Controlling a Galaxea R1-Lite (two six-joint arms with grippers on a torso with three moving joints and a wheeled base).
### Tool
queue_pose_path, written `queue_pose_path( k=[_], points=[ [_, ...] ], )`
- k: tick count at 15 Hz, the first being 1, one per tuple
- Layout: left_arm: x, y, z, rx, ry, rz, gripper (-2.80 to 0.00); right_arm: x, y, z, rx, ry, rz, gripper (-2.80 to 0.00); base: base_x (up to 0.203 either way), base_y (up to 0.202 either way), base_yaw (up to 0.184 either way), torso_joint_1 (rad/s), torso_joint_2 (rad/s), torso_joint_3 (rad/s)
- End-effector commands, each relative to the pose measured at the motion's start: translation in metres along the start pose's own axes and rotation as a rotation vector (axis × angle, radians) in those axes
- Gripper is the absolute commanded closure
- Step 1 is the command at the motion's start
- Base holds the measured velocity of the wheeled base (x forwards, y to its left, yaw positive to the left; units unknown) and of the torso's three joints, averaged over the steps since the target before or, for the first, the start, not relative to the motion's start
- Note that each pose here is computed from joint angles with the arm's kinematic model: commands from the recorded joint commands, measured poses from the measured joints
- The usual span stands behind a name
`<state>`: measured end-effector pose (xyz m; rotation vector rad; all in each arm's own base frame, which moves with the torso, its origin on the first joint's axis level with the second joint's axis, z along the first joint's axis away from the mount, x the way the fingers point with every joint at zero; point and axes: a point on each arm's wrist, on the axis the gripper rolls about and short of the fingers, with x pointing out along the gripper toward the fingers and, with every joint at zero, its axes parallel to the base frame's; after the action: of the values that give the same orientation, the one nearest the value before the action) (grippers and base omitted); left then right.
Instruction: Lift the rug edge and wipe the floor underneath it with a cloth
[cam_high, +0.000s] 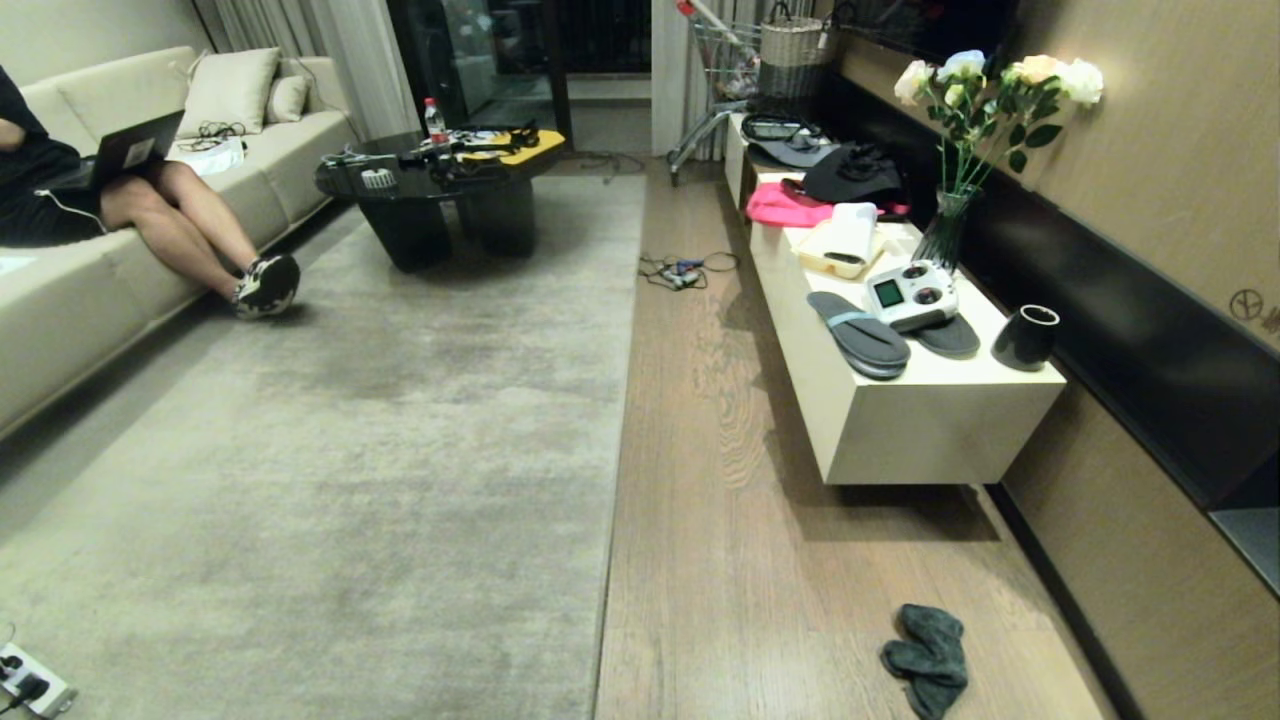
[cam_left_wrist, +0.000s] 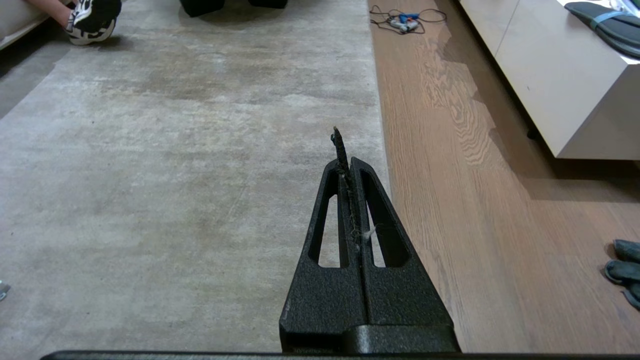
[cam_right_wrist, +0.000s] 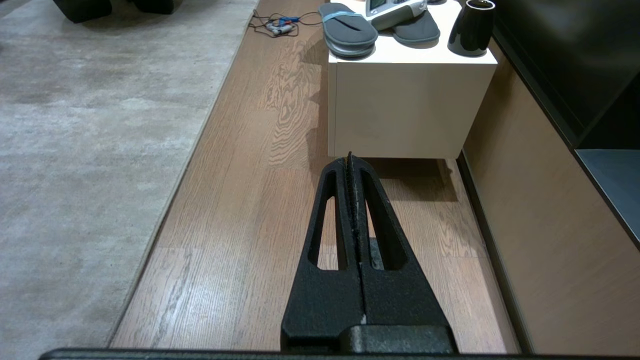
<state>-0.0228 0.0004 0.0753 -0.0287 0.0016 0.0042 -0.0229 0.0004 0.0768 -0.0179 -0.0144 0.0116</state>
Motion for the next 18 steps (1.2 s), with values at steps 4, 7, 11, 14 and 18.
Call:
queue_pose_path(
  k=[4, 7, 11, 14, 18],
  points=[
    [0.0, 0.0, 0.0, 0.0, 0.0, 0.0, 0.0, 0.0001, 0.0, 0.0001, -0.001, 0.0, 0.001, 0.0, 0.0, 0.0, 0.0, 0.0, 0.0, 0.0],
    [0.0, 0.0, 0.0, -0.001, 0.0, 0.0, 0.0, 0.0001, 0.0, 0.0001, -0.001, 0.0, 0.001, 0.0, 0.0, 0.0, 0.0, 0.0, 0.0, 0.0],
    [0.0, 0.0, 0.0, 0.0, 0.0, 0.0, 0.0, 0.0001, 0.0, 0.0001, -0.001, 0.0, 0.001, 0.0, 0.0, 0.0, 0.0, 0.0, 0.0, 0.0],
    [0.0, 0.0, 0.0, 0.0, 0.0, 0.0, 0.0, 0.0001, 0.0, 0.0001, -0.001, 0.0, 0.001, 0.0, 0.0, 0.0, 0.0, 0.0, 0.0, 0.0],
    [0.0, 0.0, 0.0, -0.002, 0.0, 0.0, 0.0, 0.0001, 0.0, 0.0001, -0.005, 0.0, 0.001, 0.0, 0.0, 0.0, 0.0, 0.0, 0.0, 0.0]
  ],
)
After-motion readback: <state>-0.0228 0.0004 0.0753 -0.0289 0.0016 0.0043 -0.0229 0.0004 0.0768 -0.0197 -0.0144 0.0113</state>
